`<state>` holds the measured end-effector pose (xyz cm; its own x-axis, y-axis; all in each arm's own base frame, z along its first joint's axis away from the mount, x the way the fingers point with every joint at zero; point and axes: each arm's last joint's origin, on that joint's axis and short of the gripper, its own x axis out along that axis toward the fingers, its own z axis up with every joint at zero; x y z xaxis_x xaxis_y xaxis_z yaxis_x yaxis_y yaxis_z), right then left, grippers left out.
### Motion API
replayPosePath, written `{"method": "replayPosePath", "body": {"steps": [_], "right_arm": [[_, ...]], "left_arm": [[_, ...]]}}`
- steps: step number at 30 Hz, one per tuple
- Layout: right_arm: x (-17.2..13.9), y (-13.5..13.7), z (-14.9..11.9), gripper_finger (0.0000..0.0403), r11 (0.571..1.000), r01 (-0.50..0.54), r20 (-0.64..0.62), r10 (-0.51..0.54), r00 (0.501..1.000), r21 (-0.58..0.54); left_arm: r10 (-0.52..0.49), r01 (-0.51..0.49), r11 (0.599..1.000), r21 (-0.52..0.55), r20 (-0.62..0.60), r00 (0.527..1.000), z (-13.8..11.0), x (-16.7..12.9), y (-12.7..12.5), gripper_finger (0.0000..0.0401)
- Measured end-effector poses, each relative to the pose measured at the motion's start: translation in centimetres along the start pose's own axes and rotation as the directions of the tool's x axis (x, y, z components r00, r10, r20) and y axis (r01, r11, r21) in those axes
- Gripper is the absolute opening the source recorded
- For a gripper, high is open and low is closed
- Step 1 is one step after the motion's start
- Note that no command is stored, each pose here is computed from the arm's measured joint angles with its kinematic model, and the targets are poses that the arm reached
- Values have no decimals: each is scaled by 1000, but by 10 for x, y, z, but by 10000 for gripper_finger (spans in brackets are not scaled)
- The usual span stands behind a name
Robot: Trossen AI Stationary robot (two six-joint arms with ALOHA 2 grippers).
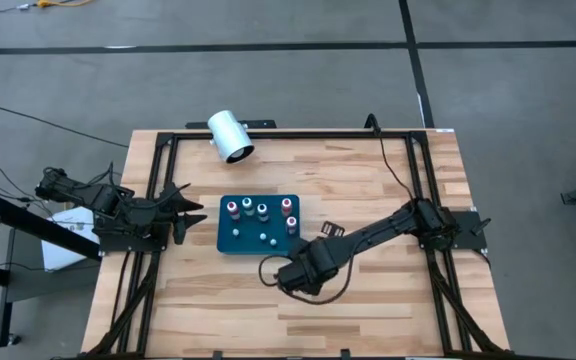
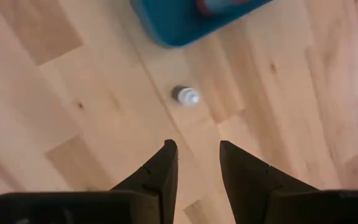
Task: Pick & Place food coloring
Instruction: Put the small brown food coloring bottle into the bin
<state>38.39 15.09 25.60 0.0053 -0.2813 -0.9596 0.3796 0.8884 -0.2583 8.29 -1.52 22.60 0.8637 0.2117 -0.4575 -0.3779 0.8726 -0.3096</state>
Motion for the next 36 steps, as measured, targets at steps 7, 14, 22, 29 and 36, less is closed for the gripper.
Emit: {"method": "replayPosePath", "body": {"steps": [7,14,22,29,36], "right_arm": [[1,-2,2,107,998,31,19,-30,999,-46],[0,-9,3,106,996,46,32,-44,999,-75],[-11,-38,-31,81,999,47,61,-48,997,24],[-15,-55,-55,65,985,-154,269,129,954,74],[8,-68,-63,64,970,-233,340,195,920,73]], "left_arm": [[-7,7,999,48,7,1000,1,0,-1,171],[-43,37,993,114,55,998,6,0,-4,171],[-115,97,990,107,186,976,14,-17,2,171],[-216,187,975,122,310,926,15,-41,17,171],[-225,198,971,132,242,944,2,-27,16,171]]}}
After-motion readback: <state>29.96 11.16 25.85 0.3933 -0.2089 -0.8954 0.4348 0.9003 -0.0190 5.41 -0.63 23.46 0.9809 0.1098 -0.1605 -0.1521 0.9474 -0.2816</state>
